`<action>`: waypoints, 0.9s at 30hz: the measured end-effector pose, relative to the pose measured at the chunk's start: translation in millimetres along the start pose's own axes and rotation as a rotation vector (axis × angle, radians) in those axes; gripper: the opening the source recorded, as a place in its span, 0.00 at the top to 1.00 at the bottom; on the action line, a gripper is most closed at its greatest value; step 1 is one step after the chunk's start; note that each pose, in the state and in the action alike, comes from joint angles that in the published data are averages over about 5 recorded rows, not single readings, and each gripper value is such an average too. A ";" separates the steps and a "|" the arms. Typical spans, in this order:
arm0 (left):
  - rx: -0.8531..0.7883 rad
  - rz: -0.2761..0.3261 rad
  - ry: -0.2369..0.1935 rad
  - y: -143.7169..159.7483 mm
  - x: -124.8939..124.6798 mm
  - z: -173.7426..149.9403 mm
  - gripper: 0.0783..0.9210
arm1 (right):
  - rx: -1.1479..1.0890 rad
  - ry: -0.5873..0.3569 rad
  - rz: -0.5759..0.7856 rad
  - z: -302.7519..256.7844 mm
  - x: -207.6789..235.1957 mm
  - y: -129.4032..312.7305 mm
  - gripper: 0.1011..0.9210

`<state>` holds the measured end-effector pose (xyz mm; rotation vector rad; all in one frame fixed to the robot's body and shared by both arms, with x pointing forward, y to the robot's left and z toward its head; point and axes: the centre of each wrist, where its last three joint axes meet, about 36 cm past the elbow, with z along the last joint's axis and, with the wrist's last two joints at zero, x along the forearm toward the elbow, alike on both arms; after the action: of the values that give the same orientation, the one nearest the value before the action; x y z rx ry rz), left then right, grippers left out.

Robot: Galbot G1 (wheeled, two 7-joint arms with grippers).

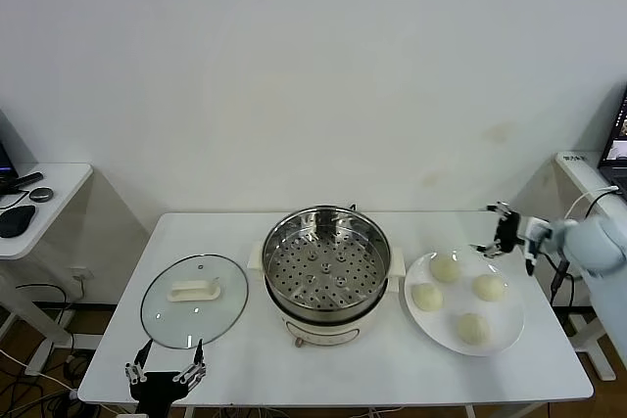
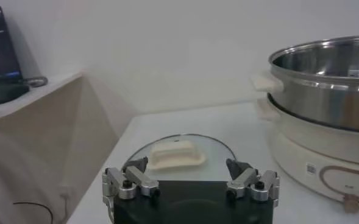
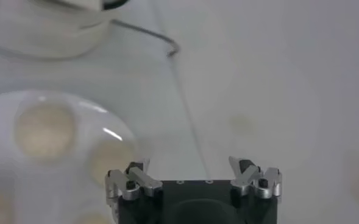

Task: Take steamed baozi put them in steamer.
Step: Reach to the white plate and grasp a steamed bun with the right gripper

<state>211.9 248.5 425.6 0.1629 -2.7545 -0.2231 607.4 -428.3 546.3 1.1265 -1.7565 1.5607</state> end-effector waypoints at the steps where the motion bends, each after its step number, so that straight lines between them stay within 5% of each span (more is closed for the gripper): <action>1: 0.000 -0.002 0.000 0.3 0.4 -0.1 0.12 | 0.021 0.011 -0.032 -2.7 -5.8 -3.8 0.12; 11: 0.004 -0.005 0.013 -1.7 3.0 3.5 0.12 | 0.098 0.097 -0.232 -5.7 -47.3 -18.1 0.12; 27: 0.008 -0.009 0.032 -2.3 1.5 9.6 0.12 | 0.070 0.106 -0.261 2.1 -92.9 -7.3 0.12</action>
<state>207.1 247.4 417.0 0.1798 -2.7236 -0.2109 661.4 -408.4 473.0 1.2287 -1.4323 1.5015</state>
